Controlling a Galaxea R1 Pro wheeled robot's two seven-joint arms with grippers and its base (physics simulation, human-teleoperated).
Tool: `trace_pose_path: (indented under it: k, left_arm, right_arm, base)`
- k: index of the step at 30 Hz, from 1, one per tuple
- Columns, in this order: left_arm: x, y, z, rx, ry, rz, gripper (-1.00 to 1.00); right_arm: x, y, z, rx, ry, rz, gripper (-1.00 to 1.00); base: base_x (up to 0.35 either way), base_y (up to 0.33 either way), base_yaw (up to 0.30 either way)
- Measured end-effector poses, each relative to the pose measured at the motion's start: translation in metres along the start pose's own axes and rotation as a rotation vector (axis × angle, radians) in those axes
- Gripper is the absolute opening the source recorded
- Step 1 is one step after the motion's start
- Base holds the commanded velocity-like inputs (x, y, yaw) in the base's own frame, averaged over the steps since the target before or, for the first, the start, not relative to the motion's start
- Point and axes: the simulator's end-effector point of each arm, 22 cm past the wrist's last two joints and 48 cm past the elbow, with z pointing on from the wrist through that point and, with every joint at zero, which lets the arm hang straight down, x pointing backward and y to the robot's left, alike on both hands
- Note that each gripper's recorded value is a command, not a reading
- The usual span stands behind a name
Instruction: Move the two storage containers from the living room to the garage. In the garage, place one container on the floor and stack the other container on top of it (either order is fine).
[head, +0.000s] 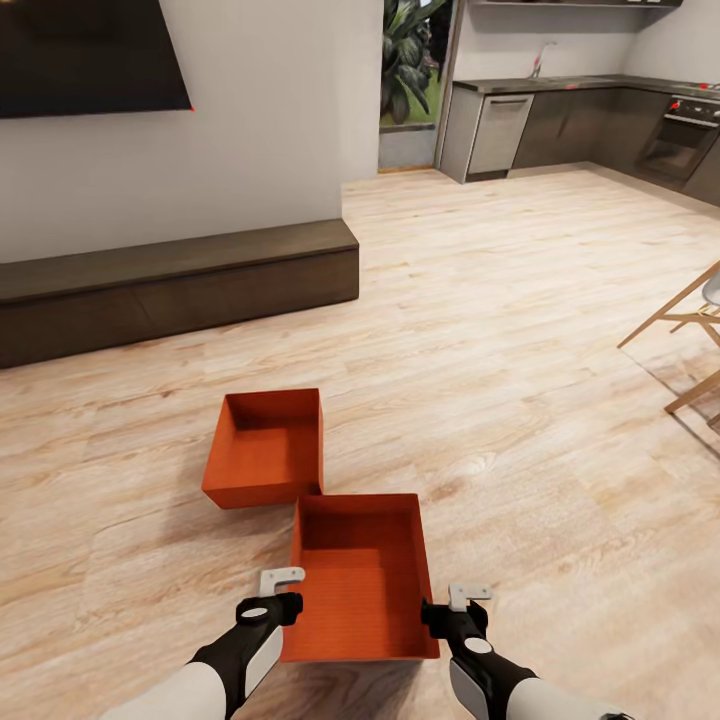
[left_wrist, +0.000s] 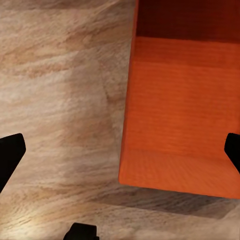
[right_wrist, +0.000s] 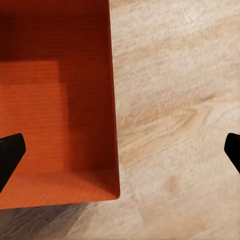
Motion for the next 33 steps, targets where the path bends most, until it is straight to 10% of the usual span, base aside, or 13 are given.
trace_pose_path:
  k: [33]
  left_arm:
    - [0.018,0.002,0.036,-0.007,0.009,-0.004,1.00]
  right_arm:
    - [0.018,0.002,0.032,-0.004,-0.018,0.003,1.00]
  base:
    - [0.000,0.000,0.025]
